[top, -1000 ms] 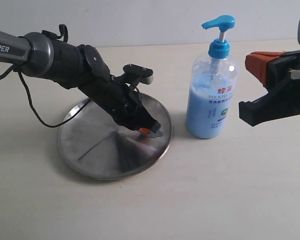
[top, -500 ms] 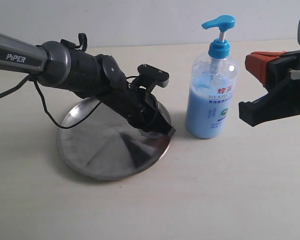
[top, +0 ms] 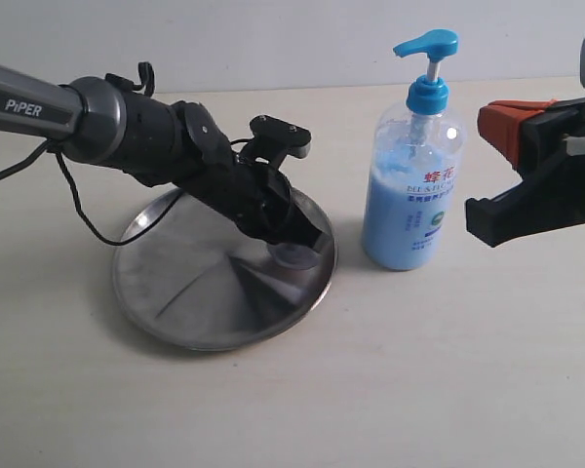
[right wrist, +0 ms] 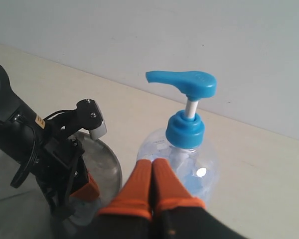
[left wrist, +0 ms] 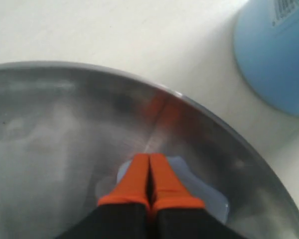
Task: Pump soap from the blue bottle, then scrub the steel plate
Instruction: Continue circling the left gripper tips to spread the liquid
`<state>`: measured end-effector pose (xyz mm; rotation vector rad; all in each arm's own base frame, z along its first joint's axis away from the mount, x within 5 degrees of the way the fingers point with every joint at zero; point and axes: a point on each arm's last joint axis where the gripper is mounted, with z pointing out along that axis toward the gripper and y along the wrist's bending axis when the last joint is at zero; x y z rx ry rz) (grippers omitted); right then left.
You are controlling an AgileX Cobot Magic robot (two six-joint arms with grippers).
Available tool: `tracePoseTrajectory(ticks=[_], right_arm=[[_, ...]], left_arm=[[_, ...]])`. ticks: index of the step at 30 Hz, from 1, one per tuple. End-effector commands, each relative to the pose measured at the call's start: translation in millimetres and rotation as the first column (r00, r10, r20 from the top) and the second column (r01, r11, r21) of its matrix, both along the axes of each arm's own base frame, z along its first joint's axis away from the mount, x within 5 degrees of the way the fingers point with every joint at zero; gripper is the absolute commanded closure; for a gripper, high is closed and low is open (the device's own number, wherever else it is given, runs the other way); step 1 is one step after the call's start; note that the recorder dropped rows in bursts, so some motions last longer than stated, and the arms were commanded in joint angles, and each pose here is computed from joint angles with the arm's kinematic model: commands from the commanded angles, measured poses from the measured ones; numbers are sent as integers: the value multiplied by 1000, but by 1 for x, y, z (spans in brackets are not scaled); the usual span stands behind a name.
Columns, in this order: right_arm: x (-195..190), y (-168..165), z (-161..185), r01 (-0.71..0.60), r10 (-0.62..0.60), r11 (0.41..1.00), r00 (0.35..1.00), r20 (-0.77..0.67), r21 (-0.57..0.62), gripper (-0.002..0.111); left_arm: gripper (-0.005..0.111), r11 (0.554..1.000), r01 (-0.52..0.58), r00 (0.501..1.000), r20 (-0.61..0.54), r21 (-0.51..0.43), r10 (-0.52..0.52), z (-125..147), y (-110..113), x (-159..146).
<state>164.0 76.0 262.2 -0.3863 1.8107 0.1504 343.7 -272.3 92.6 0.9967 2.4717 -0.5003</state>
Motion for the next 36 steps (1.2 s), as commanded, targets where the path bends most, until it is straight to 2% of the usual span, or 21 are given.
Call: tracePoseTrajectory(ticks=[1, 13, 18, 22, 28, 36], right_arm=[[-1, 0, 0, -4, 4, 1000, 1000, 4, -7, 108], [-1, 0, 0, -4, 4, 1000, 1000, 4, -7, 108], [-1, 0, 0, -4, 4, 1000, 1000, 4, -7, 108], [-1, 0, 0, -4, 4, 1000, 1000, 4, -7, 108], [-1, 0, 0, -4, 4, 1000, 1000, 4, -7, 108], [-1, 0, 0, -4, 4, 1000, 1000, 4, -7, 108]], left_arm=[[107, 997, 63, 992, -112, 34, -59, -13, 4, -10], [107, 992, 124, 970, -213, 33, -114, -14, 4, -21], [107, 991, 130, 970, -213, 36, -119, -14, 4, -21], [107, 984, 161, 970, -196, 72, -144, -16, 7, -21], [107, 988, 93, 984, -162, 123, -73, -17, 18, -11], [107, 994, 17, 997, -81, 108, -9, -15, 19, 0]])
